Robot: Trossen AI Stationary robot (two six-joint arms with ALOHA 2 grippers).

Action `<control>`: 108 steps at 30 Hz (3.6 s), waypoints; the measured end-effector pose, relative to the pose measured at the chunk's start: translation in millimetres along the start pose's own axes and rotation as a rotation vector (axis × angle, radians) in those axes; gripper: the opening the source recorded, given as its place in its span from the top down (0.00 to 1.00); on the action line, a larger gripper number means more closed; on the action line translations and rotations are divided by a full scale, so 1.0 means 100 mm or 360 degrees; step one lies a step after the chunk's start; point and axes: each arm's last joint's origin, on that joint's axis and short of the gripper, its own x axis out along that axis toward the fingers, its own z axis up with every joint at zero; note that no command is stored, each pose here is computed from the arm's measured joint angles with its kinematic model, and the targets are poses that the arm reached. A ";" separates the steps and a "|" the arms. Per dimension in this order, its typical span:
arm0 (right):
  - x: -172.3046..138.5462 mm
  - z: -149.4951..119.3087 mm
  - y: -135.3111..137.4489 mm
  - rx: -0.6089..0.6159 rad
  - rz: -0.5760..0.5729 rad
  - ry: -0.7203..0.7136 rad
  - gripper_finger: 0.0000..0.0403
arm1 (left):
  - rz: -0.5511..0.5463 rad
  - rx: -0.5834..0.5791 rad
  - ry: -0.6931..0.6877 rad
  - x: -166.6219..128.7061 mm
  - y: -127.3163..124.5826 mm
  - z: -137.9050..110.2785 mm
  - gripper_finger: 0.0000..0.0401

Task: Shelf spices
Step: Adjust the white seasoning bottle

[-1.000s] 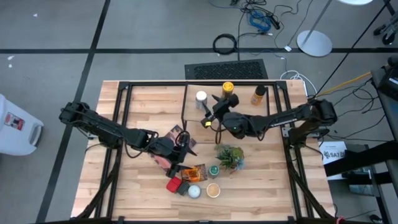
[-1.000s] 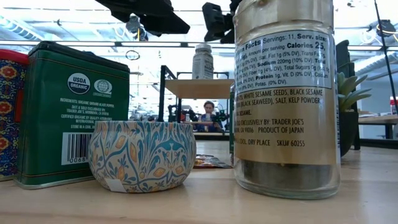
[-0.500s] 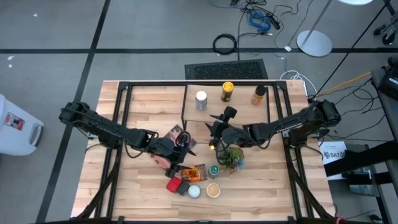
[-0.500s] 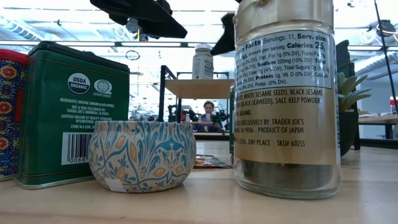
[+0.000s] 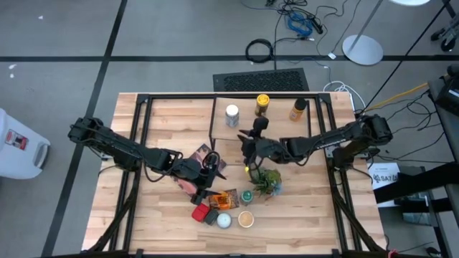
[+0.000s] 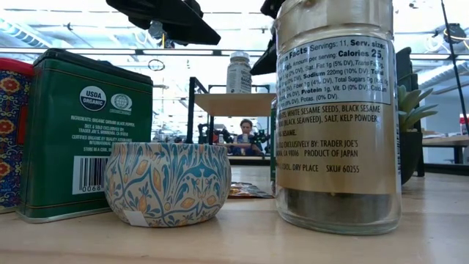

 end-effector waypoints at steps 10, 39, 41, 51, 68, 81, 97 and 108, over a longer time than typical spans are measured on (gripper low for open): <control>0.09 -0.04 -0.08 -0.0135 0.0049 -0.0010 0.92 | 0.0000 0.0000 0.0000 0.00 0.00 0.00 0.31; 0.50 -0.15 -0.16 -0.0072 0.0118 -0.0043 1.00 | 0.0008 0.0000 -0.0015 0.00 0.00 0.01 0.31; 0.57 -0.12 -0.13 -0.0094 0.0126 -0.0029 1.00 | 0.0008 0.0000 -0.0014 0.00 0.00 0.01 0.31; 0.83 0.10 -0.20 -0.0179 0.0108 0.0074 1.00 | 0.0005 -0.0003 -0.0004 0.00 0.00 0.00 0.31; 0.62 0.18 -0.11 -0.0326 0.0154 0.0336 1.00 | -0.0019 -0.0021 0.0039 0.00 -0.04 -0.02 0.31; 0.67 0.12 -0.41 -0.0131 0.0177 0.0312 1.00 | -0.0018 -0.0021 0.0030 0.00 -0.04 -0.01 0.31; 0.77 0.09 -0.54 -0.0041 0.0203 0.0230 1.00 | -0.0001 0.0009 0.0021 0.00 -0.04 -0.01 0.31; 0.85 0.05 -0.66 0.0054 0.0199 0.0182 1.00 | 0.0002 0.0009 0.0021 0.00 -0.04 -0.01 0.31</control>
